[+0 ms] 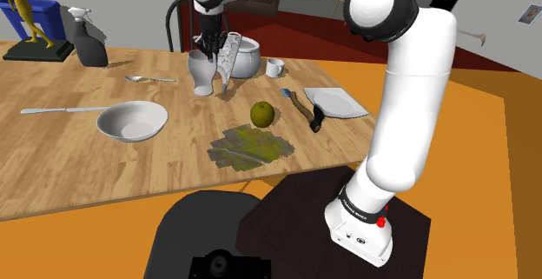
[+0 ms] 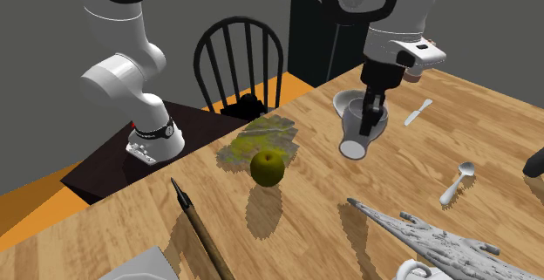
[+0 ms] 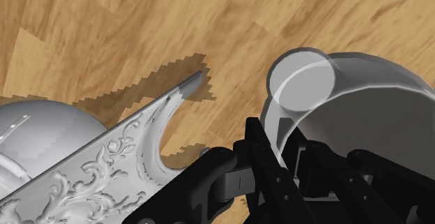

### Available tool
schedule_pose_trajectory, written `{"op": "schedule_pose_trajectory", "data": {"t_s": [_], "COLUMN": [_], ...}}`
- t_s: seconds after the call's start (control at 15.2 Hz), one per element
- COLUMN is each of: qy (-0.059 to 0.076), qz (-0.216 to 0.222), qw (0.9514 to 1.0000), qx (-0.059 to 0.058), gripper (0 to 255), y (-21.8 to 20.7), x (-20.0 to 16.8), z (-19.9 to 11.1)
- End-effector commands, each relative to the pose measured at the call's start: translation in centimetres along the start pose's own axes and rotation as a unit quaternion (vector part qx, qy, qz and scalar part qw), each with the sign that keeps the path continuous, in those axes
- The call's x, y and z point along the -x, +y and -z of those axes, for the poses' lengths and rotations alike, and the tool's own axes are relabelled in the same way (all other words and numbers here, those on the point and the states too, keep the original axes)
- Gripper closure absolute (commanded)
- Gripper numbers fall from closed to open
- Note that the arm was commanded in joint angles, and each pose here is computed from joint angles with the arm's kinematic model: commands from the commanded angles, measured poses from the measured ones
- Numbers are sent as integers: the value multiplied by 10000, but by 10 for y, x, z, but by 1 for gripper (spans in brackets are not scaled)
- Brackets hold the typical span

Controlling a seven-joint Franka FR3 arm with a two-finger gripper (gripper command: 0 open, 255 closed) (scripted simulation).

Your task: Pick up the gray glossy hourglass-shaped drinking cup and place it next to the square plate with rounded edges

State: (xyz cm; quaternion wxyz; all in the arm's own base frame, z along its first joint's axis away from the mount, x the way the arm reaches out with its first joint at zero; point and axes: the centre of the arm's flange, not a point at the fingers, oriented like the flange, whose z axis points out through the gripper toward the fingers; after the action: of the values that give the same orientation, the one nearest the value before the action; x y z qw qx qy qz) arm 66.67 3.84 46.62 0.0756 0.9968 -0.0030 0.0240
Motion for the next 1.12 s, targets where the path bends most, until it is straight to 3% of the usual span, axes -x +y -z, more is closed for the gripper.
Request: {"op": "schedule_pose_trajectory", "data": {"t_s": [0.0,1.06], "qy": [1,1], "qz": [-1,-1], "qw": [10000,10000], "qx": [0,0], "gripper": [255,255], "y": [2,15], "x": [0,-5], "z": [10,93]}}
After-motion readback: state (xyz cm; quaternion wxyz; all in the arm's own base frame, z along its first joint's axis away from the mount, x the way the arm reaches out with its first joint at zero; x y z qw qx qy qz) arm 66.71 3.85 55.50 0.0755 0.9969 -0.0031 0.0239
